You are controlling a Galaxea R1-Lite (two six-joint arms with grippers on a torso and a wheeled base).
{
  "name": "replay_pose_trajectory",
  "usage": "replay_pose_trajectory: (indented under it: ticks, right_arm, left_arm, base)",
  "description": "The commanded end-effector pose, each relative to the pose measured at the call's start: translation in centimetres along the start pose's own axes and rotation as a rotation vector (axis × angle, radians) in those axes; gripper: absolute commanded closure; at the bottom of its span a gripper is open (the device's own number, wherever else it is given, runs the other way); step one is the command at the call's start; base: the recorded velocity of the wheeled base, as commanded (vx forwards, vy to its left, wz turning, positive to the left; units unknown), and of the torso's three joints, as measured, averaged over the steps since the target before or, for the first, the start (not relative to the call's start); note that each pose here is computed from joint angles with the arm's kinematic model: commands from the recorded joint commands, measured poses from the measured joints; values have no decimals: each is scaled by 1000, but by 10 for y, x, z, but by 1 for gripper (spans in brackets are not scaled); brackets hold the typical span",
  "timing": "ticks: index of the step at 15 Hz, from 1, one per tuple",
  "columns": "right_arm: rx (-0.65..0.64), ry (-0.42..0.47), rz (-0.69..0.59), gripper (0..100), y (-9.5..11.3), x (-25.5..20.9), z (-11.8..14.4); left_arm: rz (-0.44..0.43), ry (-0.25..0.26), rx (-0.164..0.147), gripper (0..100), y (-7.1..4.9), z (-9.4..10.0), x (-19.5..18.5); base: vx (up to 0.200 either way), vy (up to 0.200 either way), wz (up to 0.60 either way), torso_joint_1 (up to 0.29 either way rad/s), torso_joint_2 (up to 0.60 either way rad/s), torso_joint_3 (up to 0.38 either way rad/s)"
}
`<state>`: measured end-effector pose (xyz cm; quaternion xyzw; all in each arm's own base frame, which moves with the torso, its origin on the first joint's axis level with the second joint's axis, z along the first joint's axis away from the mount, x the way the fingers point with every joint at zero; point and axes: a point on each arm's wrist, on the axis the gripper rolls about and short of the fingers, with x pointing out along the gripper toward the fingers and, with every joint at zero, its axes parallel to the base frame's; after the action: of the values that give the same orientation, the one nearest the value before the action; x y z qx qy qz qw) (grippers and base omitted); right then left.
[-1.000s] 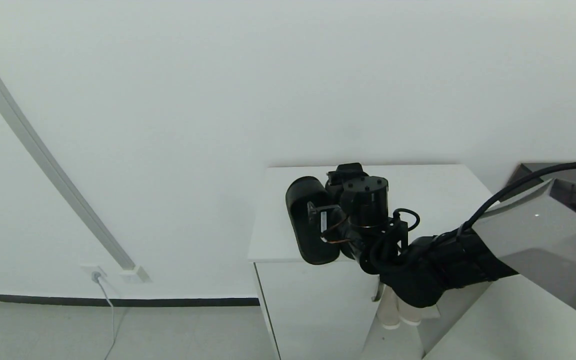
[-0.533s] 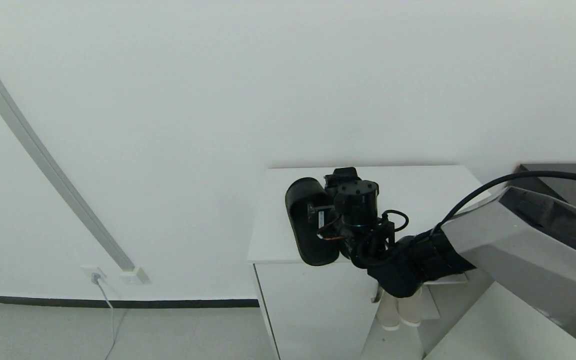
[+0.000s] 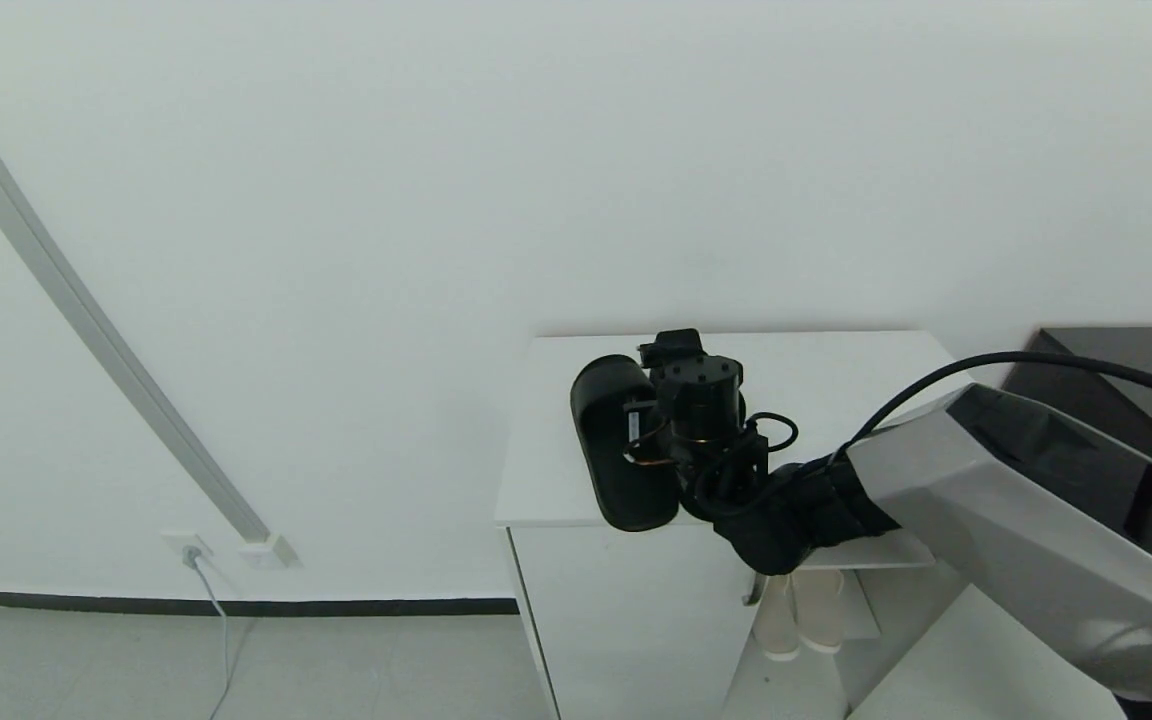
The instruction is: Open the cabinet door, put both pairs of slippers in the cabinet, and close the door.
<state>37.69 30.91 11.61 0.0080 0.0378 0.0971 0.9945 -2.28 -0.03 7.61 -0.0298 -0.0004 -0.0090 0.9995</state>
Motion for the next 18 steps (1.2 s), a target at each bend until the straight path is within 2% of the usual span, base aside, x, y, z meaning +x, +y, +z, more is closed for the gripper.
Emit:
replay_pose_trajectory:
  ticks: [1, 4, 8, 10, 12, 16, 18]
  right_arm:
    - [-3, 5, 2, 100, 2, 1, -4]
    - [3, -3, 1, 100, 0, -3, 1]
    - [10, -50, 82, 100, -5, -63, 55]
    - [-1, -45, 141, 100, -14, -94, 69]
    - [-10, -28, 202, 100, -24, -114, 73]
    - [-43, 60, 406, 100, -64, -178, 68]
    - [-57, 104, 406, 100, -76, -189, 67]
  left_arm:
    - [1, 1, 0, 100, 0, 0, 0]
    - [1, 1, 0, 100, 0, 0, 0]
    - [0, 1, 0, 100, 0, 0, 0]
    - [0, 1, 0, 100, 0, 0, 0]
    - [0, 1, 1, 100, 0, 0, 0]
    - [0, 1, 1, 100, 0, 0, 0]
    - [0, 1, 0, 100, 0, 0, 0]
  base:
    - [0, 0, 0, 0, 0, 0]
    - [0, 0, 0, 0, 0, 0]
    - [0, 0, 0, 0, 0, 0]
    - [0, 0, 0, 0, 0, 0]
    - [0, 0, 0, 0, 0, 0]
    - [0, 0, 0, 0, 0, 0]
    - [0, 0, 0, 0, 0, 0]
